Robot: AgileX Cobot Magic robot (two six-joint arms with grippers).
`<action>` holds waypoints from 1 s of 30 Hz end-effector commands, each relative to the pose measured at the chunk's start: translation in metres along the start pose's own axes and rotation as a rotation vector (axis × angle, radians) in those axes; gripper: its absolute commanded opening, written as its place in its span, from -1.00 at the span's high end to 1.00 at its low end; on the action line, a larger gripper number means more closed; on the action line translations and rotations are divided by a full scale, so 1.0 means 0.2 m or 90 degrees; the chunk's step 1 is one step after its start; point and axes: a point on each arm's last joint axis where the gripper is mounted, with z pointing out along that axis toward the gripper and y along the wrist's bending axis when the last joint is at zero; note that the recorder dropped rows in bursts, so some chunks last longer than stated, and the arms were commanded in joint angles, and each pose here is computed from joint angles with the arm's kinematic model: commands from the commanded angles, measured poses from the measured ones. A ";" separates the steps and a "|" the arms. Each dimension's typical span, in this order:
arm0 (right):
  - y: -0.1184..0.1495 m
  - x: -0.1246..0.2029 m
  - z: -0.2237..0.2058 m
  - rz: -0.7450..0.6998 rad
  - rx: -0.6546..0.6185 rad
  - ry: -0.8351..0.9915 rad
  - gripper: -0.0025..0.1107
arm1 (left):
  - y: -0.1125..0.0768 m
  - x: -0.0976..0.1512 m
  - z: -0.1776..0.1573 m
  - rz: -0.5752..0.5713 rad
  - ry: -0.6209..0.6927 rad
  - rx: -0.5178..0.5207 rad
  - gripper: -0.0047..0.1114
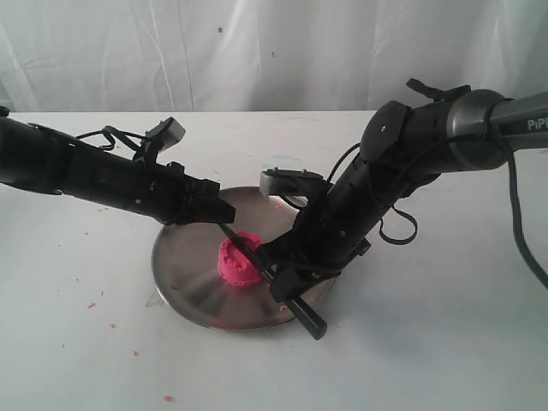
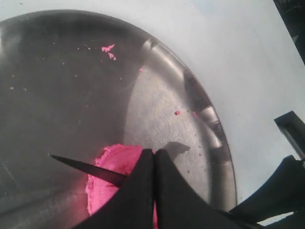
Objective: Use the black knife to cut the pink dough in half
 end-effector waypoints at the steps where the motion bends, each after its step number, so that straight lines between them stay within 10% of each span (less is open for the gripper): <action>1: -0.01 0.00 0.00 -0.003 0.003 0.003 0.96 | 0.01 0.02 0.02 -0.012 0.013 0.015 0.92; 30: 0.00 0.01 -0.01 -0.004 -0.006 0.018 0.96 | 0.21 0.16 0.15 -0.050 0.064 -0.056 0.92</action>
